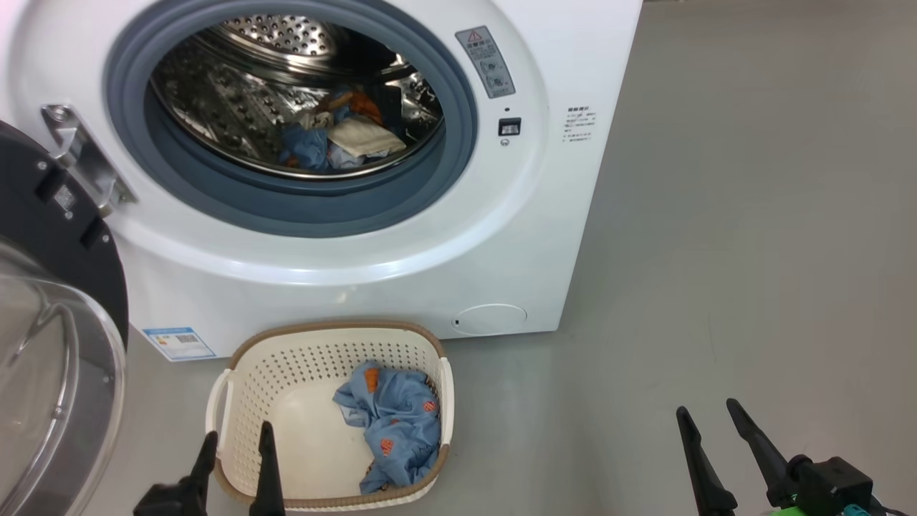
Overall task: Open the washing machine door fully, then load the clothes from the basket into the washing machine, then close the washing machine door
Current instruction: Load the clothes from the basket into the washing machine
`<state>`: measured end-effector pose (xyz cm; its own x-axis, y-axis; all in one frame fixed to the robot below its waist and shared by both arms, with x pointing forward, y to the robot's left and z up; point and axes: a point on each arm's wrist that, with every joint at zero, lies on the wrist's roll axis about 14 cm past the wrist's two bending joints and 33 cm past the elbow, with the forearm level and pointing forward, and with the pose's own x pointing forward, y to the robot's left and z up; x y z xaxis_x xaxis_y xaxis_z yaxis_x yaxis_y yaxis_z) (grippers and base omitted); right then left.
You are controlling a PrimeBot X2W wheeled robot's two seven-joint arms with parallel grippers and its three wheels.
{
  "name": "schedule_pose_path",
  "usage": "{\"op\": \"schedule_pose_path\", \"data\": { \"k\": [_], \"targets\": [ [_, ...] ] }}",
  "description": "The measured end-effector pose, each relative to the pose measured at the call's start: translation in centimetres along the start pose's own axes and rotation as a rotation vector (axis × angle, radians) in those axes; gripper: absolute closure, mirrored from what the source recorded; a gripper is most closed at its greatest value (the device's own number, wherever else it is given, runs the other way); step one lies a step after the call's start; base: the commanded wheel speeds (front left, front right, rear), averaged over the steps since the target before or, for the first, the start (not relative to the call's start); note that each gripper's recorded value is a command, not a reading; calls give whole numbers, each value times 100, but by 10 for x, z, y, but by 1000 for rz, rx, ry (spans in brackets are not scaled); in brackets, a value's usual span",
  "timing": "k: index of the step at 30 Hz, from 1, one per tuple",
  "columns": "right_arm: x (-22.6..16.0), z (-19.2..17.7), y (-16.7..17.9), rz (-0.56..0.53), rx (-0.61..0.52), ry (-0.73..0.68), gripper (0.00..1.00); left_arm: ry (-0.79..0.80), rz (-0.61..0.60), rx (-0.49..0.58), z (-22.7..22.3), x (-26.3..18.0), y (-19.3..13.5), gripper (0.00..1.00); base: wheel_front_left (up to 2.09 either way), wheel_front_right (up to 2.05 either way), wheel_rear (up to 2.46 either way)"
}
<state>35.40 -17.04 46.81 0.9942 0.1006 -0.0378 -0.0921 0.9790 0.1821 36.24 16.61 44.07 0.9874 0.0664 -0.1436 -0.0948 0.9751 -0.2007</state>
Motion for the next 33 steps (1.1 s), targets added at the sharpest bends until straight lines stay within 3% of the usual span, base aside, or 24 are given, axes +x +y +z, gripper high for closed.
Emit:
{"op": "schedule_pose_path", "data": {
  "k": [13, 33],
  "targets": [
    [-18, 11, -12, -39, -47, -32, 0, 36, -26, 2, -15, -43, -5, 0, 0, 0, 0],
    [-22, -2, -14, -57, -40, 9, 0, 41, -32, 0, -14, -35, -8, 0, 0, 0, 0]
  ]
}}
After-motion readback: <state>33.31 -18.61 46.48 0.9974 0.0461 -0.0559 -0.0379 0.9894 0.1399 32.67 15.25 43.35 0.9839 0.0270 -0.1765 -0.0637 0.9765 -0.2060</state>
